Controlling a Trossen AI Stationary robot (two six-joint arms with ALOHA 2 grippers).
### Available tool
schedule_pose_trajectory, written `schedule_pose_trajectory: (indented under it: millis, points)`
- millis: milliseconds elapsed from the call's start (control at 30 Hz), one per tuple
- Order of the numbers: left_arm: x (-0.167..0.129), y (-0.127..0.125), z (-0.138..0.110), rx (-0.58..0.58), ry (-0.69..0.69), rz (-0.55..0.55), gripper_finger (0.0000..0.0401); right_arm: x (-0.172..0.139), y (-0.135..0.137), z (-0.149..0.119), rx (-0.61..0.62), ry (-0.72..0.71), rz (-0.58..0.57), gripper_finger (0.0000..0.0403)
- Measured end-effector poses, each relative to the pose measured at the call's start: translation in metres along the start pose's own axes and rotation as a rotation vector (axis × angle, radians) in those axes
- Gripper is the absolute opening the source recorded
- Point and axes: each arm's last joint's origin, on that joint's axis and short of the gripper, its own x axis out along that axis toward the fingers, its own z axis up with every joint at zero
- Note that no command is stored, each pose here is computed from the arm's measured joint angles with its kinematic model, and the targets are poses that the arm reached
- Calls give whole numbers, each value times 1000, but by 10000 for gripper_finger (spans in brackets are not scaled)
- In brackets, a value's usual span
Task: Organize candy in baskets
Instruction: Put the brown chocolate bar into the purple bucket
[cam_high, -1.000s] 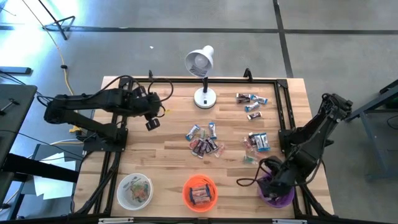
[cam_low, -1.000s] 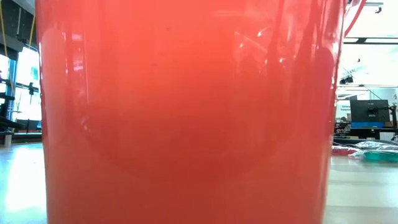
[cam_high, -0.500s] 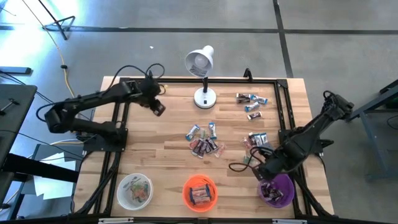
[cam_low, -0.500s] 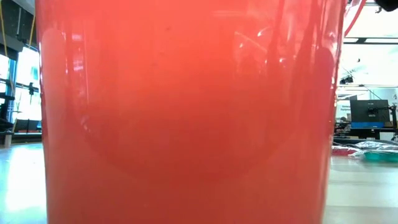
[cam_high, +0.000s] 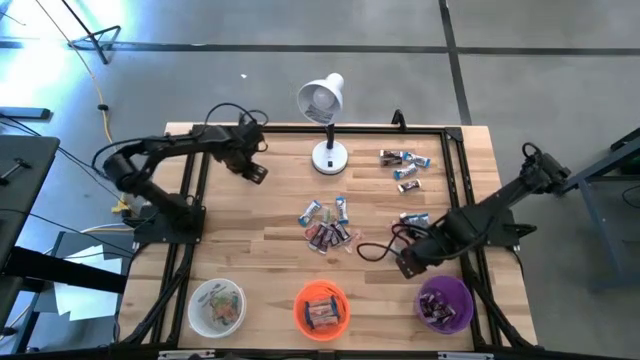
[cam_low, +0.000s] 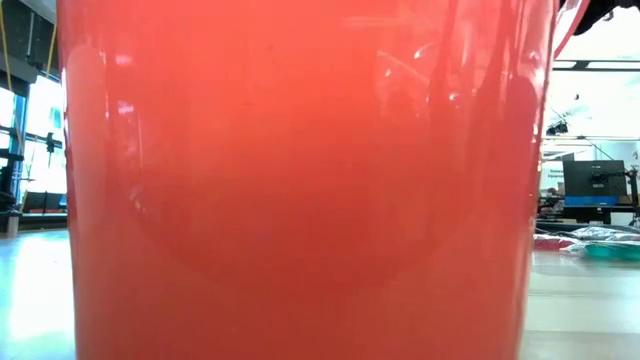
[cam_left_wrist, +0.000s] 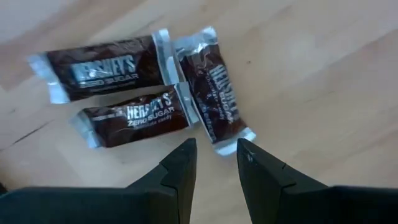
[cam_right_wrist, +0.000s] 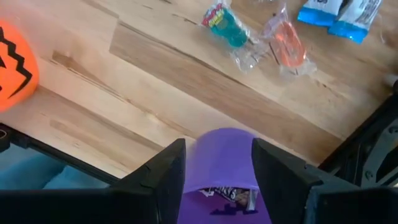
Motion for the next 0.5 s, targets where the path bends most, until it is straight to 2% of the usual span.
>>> schedule_pose_trajectory:
  millis: [233,500]
  points:
    - [22,-5,5,53,42,8,104,-1,1,10,6,9,7,177]
    - [18,-5,6,71,19,1,104,-2,1,16,13,15,12,177]
